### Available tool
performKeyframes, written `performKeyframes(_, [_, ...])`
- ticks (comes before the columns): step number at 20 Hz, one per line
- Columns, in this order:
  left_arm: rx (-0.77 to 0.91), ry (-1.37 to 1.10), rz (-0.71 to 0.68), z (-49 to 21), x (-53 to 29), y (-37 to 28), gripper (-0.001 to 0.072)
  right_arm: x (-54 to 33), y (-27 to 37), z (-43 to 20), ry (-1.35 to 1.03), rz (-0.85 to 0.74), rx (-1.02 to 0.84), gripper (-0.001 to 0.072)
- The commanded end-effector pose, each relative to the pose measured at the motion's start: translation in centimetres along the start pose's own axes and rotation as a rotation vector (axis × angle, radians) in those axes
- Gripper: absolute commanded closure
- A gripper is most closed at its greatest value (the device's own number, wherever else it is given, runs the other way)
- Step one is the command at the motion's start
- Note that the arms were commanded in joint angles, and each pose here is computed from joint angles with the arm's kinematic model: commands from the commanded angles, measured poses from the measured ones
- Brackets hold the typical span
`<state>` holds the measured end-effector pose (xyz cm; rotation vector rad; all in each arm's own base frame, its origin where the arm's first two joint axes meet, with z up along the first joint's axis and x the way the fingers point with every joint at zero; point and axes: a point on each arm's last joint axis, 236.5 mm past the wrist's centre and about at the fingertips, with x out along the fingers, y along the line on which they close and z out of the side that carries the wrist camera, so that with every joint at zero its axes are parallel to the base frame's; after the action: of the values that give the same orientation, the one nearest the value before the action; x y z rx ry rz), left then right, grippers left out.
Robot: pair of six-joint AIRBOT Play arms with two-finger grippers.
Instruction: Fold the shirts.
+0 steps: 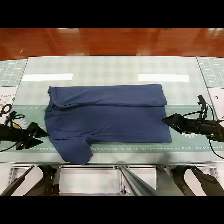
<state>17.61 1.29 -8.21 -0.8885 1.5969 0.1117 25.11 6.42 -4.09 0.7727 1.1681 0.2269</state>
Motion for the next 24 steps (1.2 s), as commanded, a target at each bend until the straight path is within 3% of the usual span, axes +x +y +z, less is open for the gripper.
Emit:
performKeyframes(1, [0.023, 0.079, 0.026, -1.4, 1.6, 0.1, 0.0201, 0.1, 0.4, 0.0, -0.015, 0.021, 0.004, 0.0295])
performKeyframes(9, [0.036, 0.125, -0.025, -2.4, 4.4, -0.4, 0.0201, 0.1, 0.7, 0.3, -0.024, 0.036, 0.021, 0.0295])
performKeyframes(13, [0.139, 0.161, 0.01, -3.3, 5.6, -1.6, 0.0201, 0.0, 1.6, 1.2, -0.063, 0.072, 0.047, 0.0295])
performKeyframes(14, [0.168, 0.171, 0.018, -3.6, 5.8, -1.9, 0.0224, -0.1, 1.4, 1.6, -0.079, 0.066, 0.049, 0.0295])
performKeyframes(15, [0.22, 0.184, 0.015, -4.0, 5.9, -2.1, 0.0548, -0.2, 1.0, 2.0, -0.093, 0.051, 0.047, 0.0295])
performKeyframes(16, [0.24, 0.181, 0.009, -4.0, 5.8, -2.3, 0.0687, -0.4, 0.3, 2.3, -0.105, 0.036, 0.065, 0.0296])
performKeyframes(22, [0.256, 0.188, 0.003, -4.1, 5.4, -2.6, 0.0688, -3.1, -8.8, -1.6, 0.019, -0.266, 0.231, 0.0295])
performKeyframes(24, [0.256, 0.188, 0.002, -4.1, 5.4, -2.6, 0.0688, -2.9, -9.0, -3.6, 0.111, -0.267, 0.255, 0.0295])
